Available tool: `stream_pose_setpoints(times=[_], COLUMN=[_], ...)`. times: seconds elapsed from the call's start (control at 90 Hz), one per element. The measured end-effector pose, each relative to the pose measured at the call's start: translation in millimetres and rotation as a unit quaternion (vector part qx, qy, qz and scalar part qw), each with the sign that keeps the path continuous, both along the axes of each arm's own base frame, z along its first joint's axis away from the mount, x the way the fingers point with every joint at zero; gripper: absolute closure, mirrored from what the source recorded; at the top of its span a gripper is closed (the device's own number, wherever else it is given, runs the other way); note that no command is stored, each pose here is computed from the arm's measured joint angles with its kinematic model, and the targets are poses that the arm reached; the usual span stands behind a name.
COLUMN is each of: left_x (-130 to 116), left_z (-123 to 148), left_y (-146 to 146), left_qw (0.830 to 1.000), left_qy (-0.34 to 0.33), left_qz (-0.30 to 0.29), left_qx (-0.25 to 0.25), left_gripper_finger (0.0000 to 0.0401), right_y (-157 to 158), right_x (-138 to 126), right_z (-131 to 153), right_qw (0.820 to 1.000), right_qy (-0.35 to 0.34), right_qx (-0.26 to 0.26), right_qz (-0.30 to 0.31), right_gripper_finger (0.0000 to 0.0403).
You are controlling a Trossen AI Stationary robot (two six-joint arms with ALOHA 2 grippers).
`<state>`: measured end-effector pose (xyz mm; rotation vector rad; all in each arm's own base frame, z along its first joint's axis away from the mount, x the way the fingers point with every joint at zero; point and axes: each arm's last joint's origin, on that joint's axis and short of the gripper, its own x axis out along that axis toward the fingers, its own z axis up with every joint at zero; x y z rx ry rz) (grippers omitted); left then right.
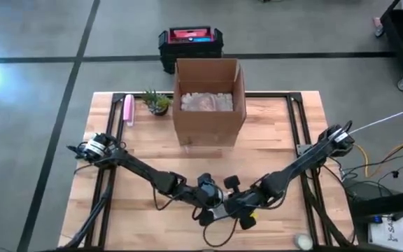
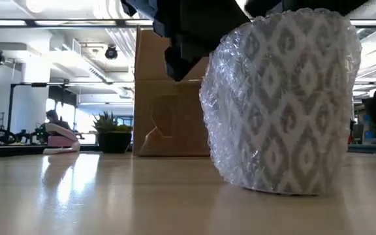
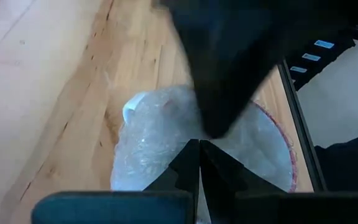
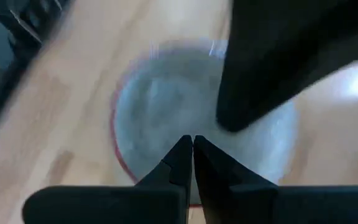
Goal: Wrap mug
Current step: Put the wrapped gray mug into the cardboard box
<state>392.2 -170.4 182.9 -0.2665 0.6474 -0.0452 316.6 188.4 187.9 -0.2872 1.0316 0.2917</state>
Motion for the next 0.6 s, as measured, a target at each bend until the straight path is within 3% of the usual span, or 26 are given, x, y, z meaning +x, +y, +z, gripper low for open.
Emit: stream_pose_setpoints(times=[0.278,0.456,0.6], left_x=[-1.2,2.2,5.7], left_z=[30.3,22.1,9.9], left_y=[-6.3,-3.3,-3.4], left_qw=[1.000,1.000,1.000], left_qy=[-0.017,-0.006,0.004], left_qz=[-0.016,-0.008,-0.008], left_qx=[-0.007,0.001,-0.002], left_gripper_finger=[0.0401,0.0401,0.0401], right_y=[2.5,4.5,4.7], right_x=[8.1,6.9,-3.7], right_z=[-15.1,11.8,36.2], right_qw=[1.000,0.998,0.997], right_qy=[0.018,0.048,0.076], right_qx=[-0.007,-0.025,0.006], right_qz=[0.005,0.021,0.017], right_gripper_finger=[0.0401,0.0401,0.0401])
